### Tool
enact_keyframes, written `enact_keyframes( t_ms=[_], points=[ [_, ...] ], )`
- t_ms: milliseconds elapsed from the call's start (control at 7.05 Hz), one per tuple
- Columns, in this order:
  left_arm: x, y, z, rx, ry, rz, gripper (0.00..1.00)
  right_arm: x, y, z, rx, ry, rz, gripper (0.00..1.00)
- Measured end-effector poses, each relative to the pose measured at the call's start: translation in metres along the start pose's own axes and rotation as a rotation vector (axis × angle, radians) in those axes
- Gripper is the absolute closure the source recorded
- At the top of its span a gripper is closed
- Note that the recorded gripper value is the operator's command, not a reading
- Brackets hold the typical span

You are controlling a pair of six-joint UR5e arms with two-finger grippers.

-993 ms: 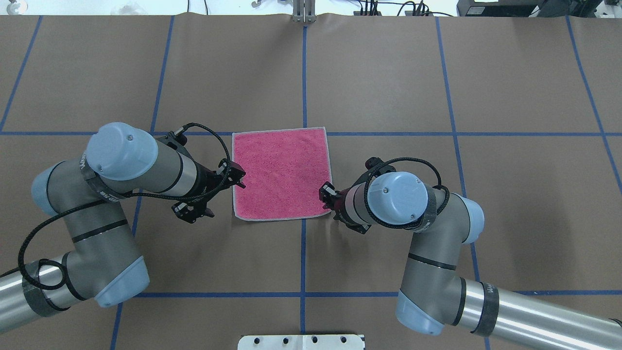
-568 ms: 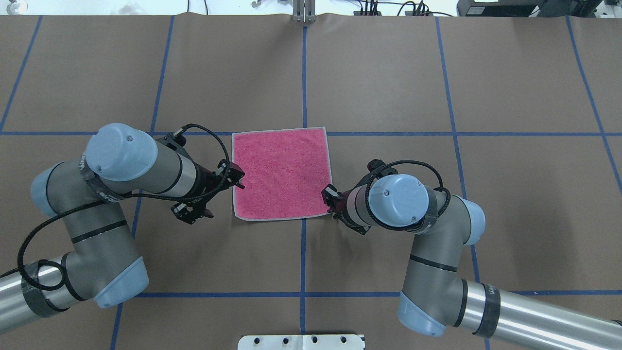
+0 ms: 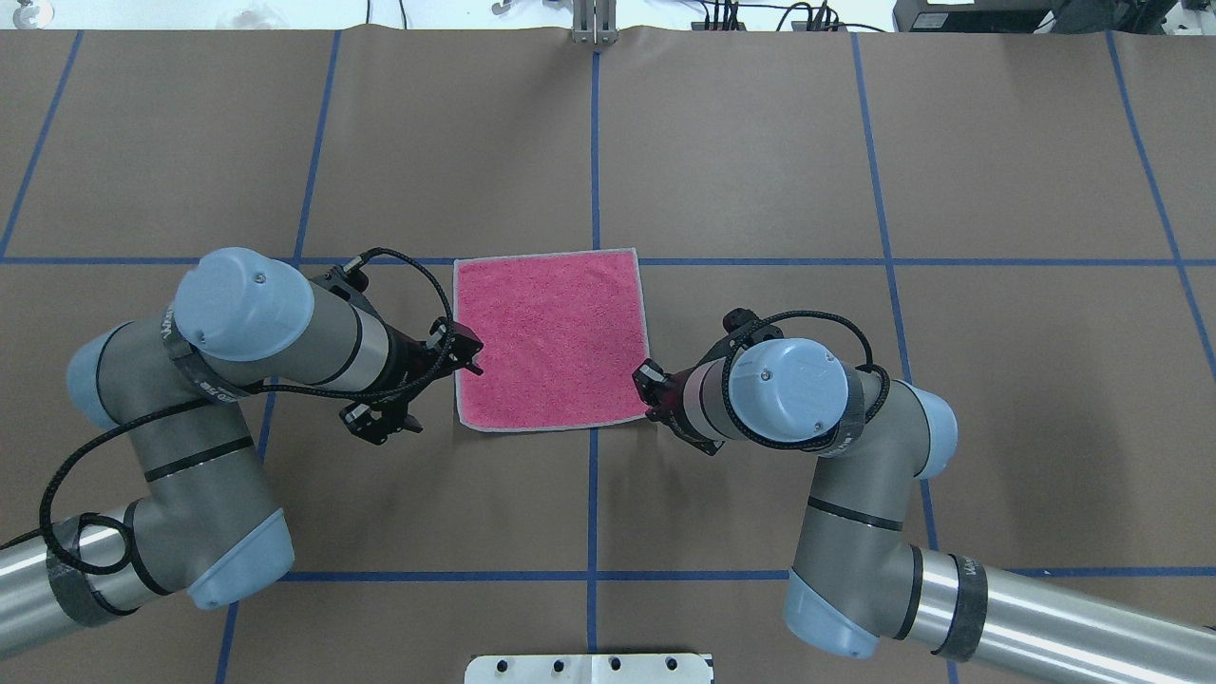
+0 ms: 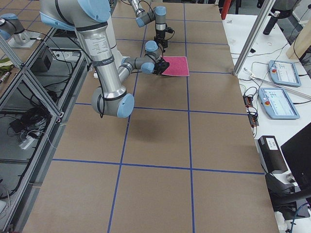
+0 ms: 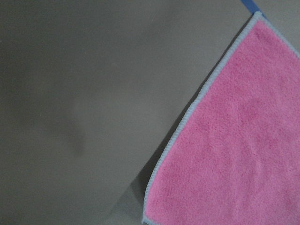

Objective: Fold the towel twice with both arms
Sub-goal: 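Lower both grippers onto the towel corners nearest the robot, then grasp the near towel corners with both grippers and pull them slightly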

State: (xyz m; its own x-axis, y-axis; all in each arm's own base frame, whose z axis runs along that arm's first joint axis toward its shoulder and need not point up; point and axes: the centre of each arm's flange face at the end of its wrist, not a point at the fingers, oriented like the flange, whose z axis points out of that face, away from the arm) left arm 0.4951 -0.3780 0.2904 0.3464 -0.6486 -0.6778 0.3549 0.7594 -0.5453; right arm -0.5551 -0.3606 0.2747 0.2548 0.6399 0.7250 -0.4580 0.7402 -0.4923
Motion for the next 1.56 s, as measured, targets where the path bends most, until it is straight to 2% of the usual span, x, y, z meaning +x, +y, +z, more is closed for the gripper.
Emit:
enact_keyframes(
  t_ms=[142, 568, 993, 1561],
  points=[
    [-0.003, 0.002, 0.008, 0.011, -0.007, -0.003, 0.26, -0.001, 0.001, -0.002, -0.003, -0.003, 0.000, 1.00],
    [-0.001, 0.003, 0.017, 0.022, -0.013, 0.000, 0.32, -0.001, 0.000, -0.004, -0.002, -0.005, 0.000, 1.00],
    [-0.002, -0.001, 0.023, 0.030, -0.024, 0.002, 0.46, 0.000, -0.002, -0.004, 0.000, -0.004, 0.001, 1.00],
    [-0.002, -0.003, 0.024, 0.043, -0.019, 0.000, 0.53, 0.002, -0.004, -0.004, 0.001, -0.001, 0.003, 1.00]
  ],
)
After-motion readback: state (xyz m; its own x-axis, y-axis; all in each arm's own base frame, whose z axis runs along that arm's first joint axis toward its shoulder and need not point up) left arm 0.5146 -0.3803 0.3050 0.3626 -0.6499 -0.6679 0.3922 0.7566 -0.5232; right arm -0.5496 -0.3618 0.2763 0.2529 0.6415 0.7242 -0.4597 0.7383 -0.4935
